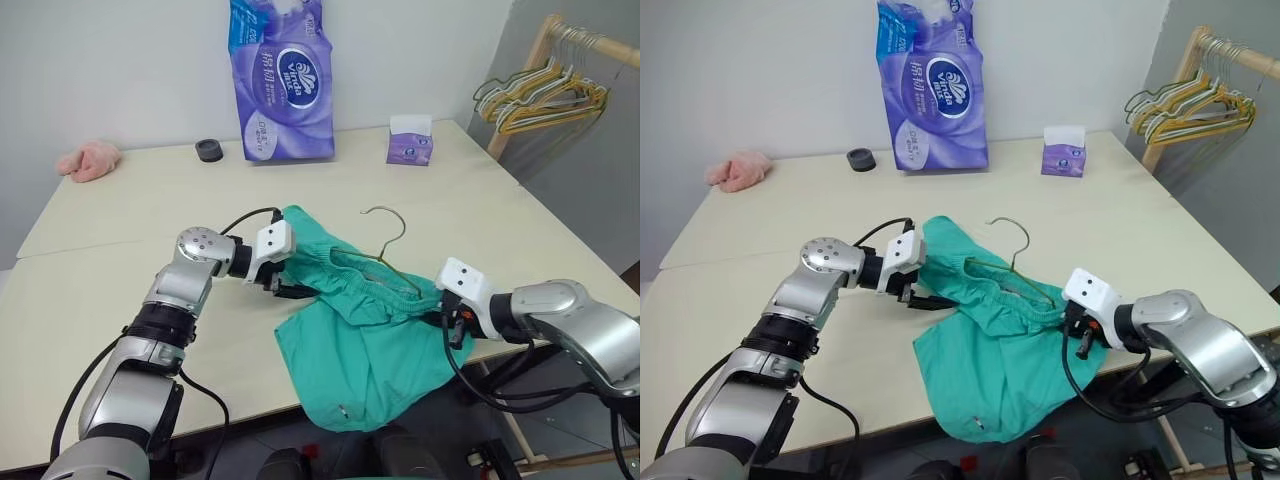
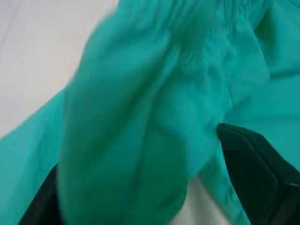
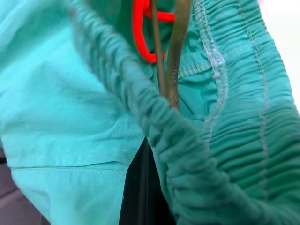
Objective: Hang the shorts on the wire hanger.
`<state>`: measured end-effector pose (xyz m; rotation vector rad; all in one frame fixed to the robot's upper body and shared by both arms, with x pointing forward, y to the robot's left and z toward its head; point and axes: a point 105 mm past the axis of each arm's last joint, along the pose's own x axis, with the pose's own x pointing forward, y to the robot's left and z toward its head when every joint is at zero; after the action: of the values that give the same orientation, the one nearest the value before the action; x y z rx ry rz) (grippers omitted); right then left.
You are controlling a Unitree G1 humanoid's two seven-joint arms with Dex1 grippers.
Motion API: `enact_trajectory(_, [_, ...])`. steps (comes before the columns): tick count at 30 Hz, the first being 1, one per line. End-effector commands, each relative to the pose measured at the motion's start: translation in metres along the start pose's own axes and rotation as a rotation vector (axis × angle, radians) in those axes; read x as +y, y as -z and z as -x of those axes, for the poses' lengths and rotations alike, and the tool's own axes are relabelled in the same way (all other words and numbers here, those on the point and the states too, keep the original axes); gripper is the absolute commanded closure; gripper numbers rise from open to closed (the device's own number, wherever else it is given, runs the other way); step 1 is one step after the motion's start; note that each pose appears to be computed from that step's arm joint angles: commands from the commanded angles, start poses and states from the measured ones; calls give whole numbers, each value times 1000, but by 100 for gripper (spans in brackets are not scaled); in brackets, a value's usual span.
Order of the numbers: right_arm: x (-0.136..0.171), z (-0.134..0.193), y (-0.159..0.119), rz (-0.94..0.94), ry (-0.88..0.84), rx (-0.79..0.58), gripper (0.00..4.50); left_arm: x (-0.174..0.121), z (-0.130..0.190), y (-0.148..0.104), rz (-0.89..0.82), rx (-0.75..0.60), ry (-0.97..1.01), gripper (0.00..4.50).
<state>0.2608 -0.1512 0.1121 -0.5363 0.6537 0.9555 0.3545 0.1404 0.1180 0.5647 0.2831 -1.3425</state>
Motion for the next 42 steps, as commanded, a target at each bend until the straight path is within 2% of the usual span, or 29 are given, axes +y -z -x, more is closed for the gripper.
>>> enact_trajectory(1, [0,15,-11,36,11,-37,450,13,7,-5,-27,8,-34,88])
enact_trajectory(5, [3,19,-10,32,8,-34,450,23,-5,-9,20,-42,-72,88])
enact_trajectory(8, [5,19,-10,31,8,-34,450,19,-14,-9,30,-54,-39,147])
enact_trajectory(13, [6,20,-10,28,8,-31,450,23,-17,-7,18,-40,-56,296])
enact_trajectory(18, [7,25,-2,10,11,-5,450,42,-1,0,14,4,-185,446])
enact_trajectory(22, [7,28,3,-2,10,13,450,46,2,2,12,9,-211,446])
enact_trajectory(33, [5,24,-2,-2,13,-13,450,31,-14,-6,25,-79,-141,446])
enact_trajectory(36, [5,24,-2,-10,14,-19,450,29,-12,-4,24,-72,-139,391])
enact_trajectory(39, [5,25,-2,-16,16,-21,450,30,-9,0,7,-49,-156,305])
enact_trajectory(42, [4,26,-3,-37,19,-35,450,40,-3,2,-29,-40,-260,212])
